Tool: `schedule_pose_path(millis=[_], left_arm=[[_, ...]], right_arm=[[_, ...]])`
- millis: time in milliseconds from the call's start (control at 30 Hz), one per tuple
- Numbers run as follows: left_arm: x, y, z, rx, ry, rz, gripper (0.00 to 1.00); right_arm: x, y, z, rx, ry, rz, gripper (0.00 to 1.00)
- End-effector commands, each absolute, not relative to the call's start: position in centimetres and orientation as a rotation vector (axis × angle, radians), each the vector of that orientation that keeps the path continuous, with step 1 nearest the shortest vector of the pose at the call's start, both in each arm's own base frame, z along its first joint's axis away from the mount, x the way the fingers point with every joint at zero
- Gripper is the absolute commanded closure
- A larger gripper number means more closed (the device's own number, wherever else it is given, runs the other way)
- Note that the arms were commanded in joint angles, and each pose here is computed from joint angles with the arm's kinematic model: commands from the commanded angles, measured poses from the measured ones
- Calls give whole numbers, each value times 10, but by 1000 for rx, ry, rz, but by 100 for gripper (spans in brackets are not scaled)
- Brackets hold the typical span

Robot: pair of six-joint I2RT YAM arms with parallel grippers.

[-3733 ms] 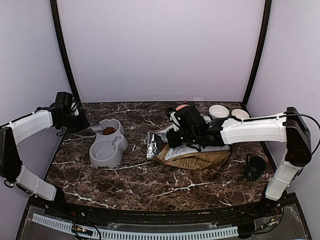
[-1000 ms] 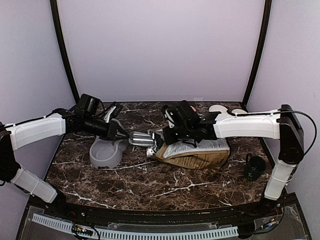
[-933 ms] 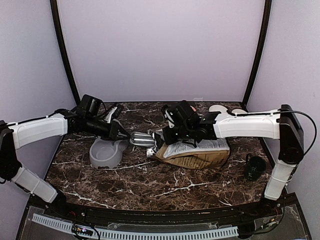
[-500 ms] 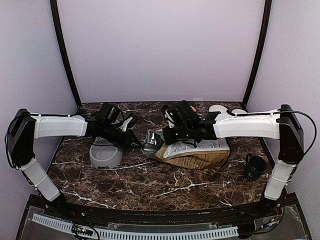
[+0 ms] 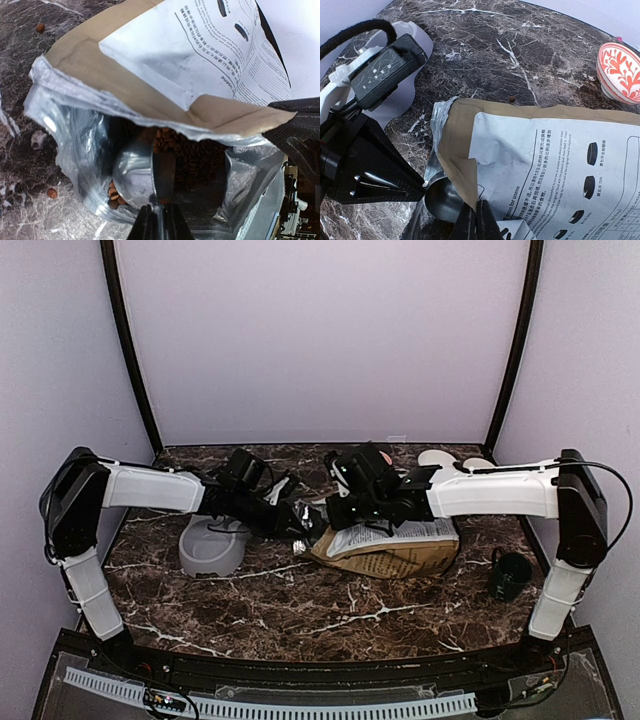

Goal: Serve the pet food
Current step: Collect the pet food from the pet food bag.

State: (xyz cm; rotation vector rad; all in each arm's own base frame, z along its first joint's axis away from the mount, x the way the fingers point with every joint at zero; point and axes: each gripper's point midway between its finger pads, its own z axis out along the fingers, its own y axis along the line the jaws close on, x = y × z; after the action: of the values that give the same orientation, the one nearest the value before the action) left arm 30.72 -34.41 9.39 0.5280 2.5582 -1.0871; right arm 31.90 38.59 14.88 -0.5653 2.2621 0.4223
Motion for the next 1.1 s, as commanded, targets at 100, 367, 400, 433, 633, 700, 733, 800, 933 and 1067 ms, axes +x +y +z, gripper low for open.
schedule_pose_path(millis=[100,367,400,433,633,700,733,800,933,1067], left_arm=[[316,-356,90,473,2550,-1137,100],[312,-364,94,447,2509,-1256,100],[311,-366,95,440,2503,-1277,100],[311,-367,94,430,2500,-1293,100],[309,-369,99,402,2463,-1363,100],[307,-370,102,401,2447,-1382,100],[307,-369,103,401,2442,-1384,100],[305,-368,106,407,2426,-1389,100],[304,-364,112,408,2402,-1398,100],[302,-357,117,387,2378,-1413,100]], right_arm=[[334,378,163,-489,2204,430,100],[333,376,163,-485,2197,433,100],[333,376,162,-485,2199,432,100],[333,376,163,-484,2196,434,100],[332,373,165,-481,2191,427,100],[331,372,165,-480,2191,425,100],[331,371,165,-480,2191,424,100],[331,371,166,-478,2189,423,100],[332,371,168,-477,2186,422,100],[332,371,171,-476,2181,419,100]])
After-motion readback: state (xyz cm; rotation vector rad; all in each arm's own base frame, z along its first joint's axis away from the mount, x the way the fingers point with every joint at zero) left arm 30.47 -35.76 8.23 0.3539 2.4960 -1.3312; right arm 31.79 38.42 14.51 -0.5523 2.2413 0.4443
